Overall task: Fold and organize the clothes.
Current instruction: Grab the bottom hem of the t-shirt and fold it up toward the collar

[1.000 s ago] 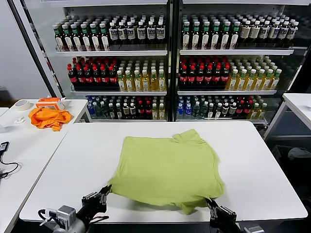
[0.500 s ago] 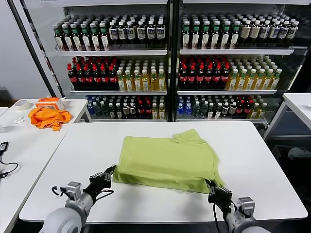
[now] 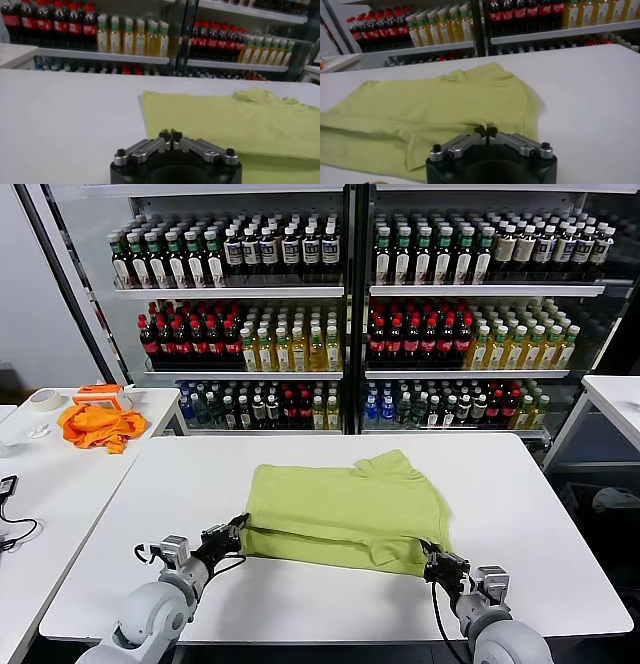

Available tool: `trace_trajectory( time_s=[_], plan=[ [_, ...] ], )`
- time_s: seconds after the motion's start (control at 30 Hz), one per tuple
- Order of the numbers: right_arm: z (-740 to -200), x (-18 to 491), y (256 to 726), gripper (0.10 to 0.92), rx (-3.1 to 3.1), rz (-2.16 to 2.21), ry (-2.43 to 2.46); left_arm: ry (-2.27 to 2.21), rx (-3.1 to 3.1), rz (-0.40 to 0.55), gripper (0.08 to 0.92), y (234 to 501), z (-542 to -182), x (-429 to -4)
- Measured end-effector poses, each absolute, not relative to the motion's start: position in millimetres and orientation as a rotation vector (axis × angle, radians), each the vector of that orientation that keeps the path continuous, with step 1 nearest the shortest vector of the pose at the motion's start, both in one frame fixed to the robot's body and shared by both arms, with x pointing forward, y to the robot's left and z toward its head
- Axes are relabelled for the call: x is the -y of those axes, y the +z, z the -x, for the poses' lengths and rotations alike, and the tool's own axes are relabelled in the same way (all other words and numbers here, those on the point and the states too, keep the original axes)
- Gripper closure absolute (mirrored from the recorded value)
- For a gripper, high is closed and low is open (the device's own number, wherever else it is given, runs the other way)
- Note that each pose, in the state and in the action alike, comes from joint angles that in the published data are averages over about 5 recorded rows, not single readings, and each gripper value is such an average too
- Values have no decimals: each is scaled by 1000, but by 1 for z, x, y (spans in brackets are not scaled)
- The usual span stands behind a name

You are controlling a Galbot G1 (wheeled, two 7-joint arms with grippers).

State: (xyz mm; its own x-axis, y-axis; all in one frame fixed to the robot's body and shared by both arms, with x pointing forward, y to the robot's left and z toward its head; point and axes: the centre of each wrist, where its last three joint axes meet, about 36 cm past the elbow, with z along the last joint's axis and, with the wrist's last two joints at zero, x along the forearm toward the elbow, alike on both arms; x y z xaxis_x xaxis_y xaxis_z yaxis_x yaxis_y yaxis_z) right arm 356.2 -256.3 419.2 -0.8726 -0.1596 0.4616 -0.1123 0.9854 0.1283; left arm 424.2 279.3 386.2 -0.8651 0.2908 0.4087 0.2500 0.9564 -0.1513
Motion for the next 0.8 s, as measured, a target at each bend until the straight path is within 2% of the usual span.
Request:
trace_trajectory(
  time_s=[0.37,0.5,0.8],
  plan=[
    [-367,256,412,902,2632,-184,-120,123,2657,394,917,378,-440,-283],
    [-371,259,410,809,2633,-165,-110,119,2657,390,897,375,-444,-283],
    [-374,275,415,549,2642,-121,-93,106,2677,363,658,375,-454,-291]
  ],
)
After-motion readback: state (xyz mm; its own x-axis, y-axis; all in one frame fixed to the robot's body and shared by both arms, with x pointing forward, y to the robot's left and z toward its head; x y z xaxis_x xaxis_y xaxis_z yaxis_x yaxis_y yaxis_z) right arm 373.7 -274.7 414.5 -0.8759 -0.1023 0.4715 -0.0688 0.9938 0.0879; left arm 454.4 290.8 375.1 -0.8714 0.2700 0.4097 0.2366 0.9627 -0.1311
